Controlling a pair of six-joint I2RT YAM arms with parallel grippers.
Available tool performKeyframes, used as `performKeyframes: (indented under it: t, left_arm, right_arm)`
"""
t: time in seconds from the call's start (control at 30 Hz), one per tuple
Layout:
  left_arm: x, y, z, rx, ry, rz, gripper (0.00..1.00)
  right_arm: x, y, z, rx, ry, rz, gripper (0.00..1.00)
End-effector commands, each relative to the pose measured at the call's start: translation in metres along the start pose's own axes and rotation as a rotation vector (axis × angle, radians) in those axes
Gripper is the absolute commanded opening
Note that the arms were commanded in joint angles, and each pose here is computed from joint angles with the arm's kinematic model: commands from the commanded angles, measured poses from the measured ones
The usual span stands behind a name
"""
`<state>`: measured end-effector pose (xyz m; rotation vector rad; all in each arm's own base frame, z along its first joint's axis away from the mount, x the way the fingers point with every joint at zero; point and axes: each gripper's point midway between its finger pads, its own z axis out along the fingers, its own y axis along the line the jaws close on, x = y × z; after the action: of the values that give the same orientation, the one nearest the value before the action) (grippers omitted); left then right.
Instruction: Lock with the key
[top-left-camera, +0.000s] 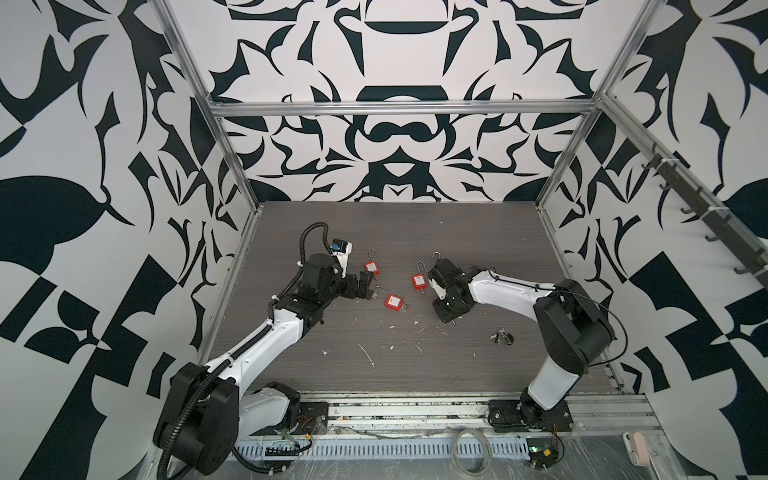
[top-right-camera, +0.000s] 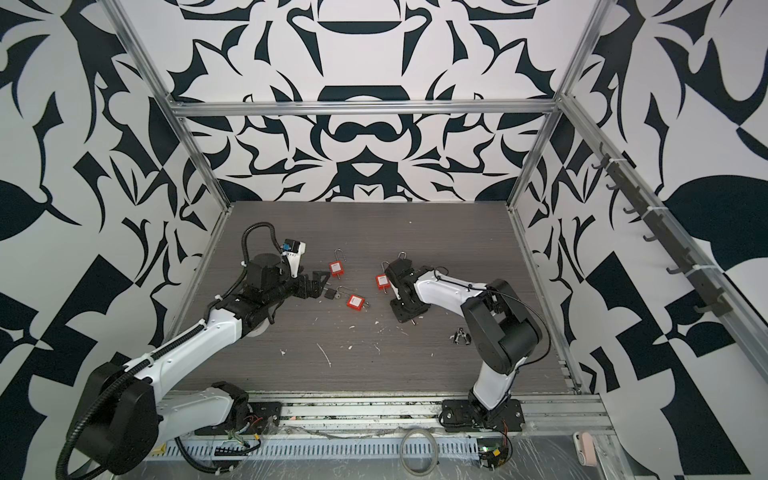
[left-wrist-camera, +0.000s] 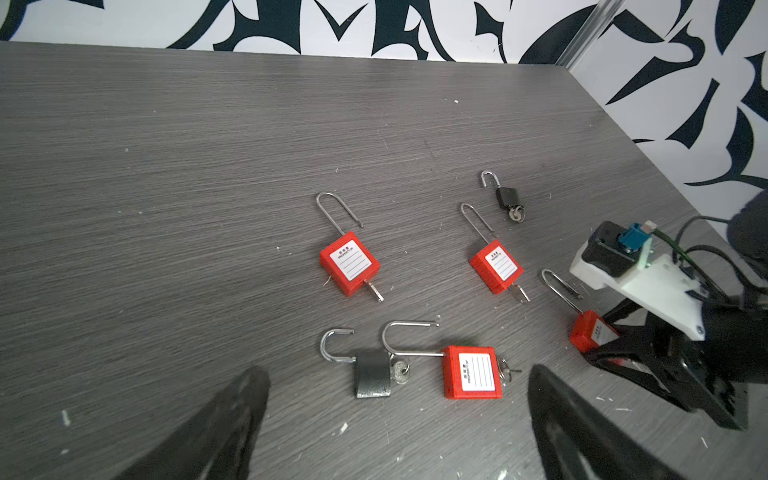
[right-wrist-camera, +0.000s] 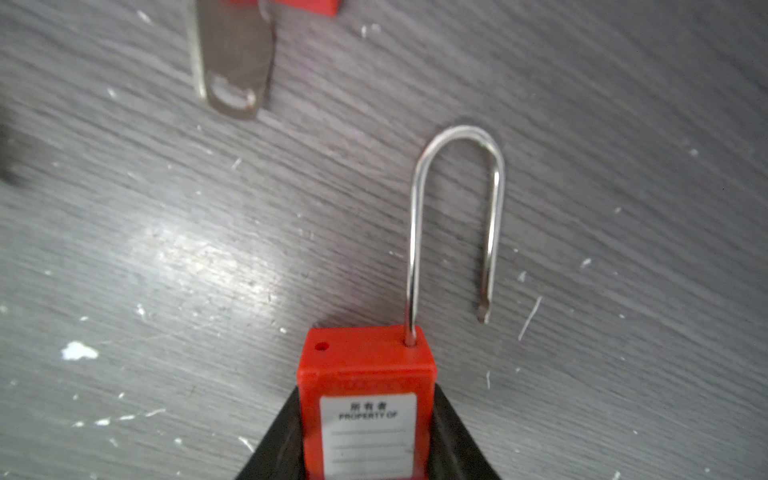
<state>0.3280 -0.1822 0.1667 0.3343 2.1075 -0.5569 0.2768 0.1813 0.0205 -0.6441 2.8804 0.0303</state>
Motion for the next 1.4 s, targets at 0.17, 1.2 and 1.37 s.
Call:
performKeyframes:
  t: [0.17, 1.2, 1.37]
  left_arm:
    - [-0.011, -0.014, -0.009, 0.052, -0.012, 0.052, 0.99]
    - [0.009, -0.146, -0.047, 0.764, -0.156, 0.865, 0.72]
    - [0.015, -0.158, -0.054, 0.837, -0.181, 0.933, 0.7]
  right_arm:
    - [-0.026, 0.012, -0.045, -0.026, -0.135, -0.114, 0.39]
    - [0.003, 0.078, -0.155, -0.397, -0.359, -0.851, 0.36]
    - [0.008, 0.082, -0.161, -0.436, -0.359, -0.875, 0.35]
